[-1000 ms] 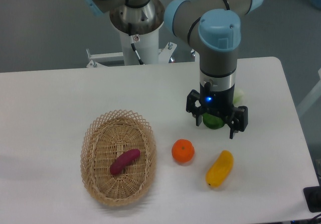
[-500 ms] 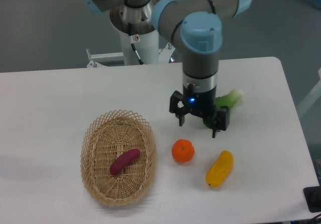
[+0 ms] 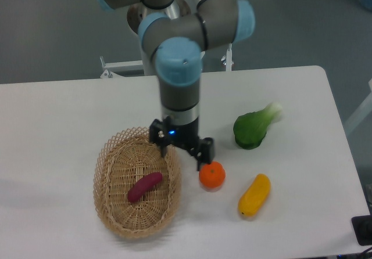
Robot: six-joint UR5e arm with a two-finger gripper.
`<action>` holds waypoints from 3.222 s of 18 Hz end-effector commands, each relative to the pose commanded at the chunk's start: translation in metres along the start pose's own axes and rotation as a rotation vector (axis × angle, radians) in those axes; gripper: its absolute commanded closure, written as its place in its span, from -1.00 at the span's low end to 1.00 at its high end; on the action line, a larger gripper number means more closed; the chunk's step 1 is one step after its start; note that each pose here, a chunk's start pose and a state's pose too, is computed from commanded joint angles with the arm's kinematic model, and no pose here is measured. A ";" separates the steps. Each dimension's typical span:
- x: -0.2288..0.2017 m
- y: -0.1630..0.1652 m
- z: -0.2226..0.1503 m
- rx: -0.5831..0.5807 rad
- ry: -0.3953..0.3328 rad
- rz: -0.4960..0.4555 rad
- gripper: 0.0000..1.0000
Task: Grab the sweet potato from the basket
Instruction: 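Lower the gripper into the basket over the purple sweet potato, then close the gripper on the purple sweet potato, then lift the sweet potato out of the basket, then carry the held sweet potato over beside the bok choy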
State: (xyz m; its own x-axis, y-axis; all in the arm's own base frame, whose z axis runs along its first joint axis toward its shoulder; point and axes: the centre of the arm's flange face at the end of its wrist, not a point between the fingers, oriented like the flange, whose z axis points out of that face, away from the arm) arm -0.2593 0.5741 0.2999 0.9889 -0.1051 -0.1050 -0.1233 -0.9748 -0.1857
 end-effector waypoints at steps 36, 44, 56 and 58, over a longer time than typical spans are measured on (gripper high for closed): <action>0.029 -0.026 0.082 -0.078 0.003 0.093 0.39; -0.029 -0.019 0.010 0.006 -0.071 0.076 0.38; -0.191 0.120 -0.085 -0.039 -0.072 0.160 0.37; -0.212 0.148 -0.086 -0.052 -0.075 0.184 0.37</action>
State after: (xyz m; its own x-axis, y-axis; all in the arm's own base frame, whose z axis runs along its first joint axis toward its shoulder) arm -0.4798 0.4350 0.3788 0.9408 -0.2693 -0.2059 -0.2951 -0.9495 -0.1065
